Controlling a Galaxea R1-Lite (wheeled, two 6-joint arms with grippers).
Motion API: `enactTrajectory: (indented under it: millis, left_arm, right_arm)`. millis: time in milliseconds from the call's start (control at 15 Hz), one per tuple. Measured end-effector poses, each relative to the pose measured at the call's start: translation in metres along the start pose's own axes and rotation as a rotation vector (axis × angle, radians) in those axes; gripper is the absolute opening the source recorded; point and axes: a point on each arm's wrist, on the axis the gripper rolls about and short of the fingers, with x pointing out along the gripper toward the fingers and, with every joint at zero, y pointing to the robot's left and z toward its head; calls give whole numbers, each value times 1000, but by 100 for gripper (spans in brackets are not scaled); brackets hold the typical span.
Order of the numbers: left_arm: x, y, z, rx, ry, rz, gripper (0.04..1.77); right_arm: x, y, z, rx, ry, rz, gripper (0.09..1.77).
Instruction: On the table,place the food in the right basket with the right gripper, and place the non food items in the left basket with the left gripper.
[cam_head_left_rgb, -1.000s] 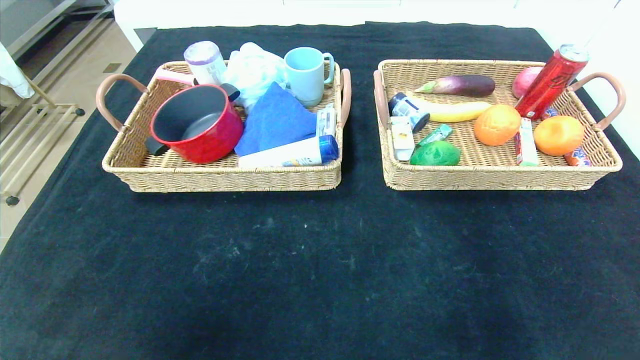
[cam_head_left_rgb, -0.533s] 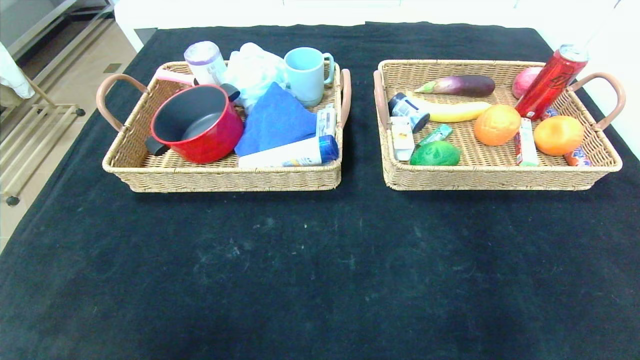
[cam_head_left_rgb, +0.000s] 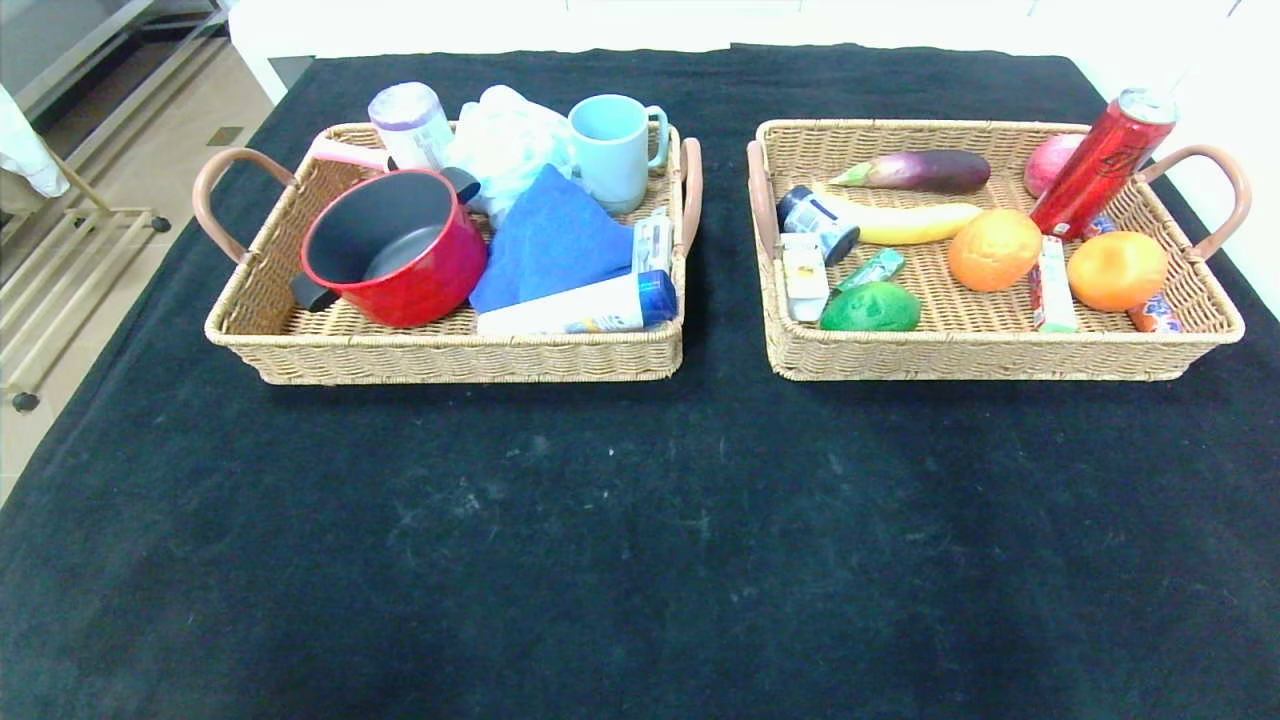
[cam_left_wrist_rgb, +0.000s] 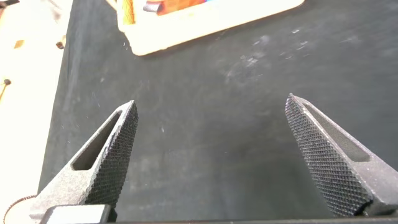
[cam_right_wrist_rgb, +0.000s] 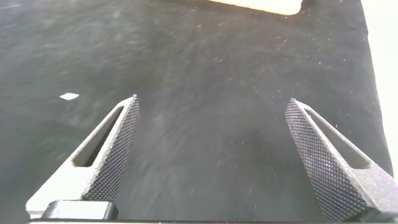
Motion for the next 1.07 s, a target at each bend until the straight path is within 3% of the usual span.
enactTrajectory:
  millis: [200, 400, 867, 1067]
  left_arm:
    - [13, -5, -36, -14, 66, 18, 172]
    - [17, -8, -58, -26, 146, 48, 172]
    - [18, -10, -68, -66, 185, 49, 172]
    - [18, -10, -69, -159, 189, 71, 172]
  right_arm:
    - [25, -2, -27, -10, -55, -36, 171]
    - [38, -2, -59, 3, 5, -103, 171]
    - [40, -2, -69, 61, 46, -117, 171]
    - [40, -2, -69, 80, 45, -121, 171]
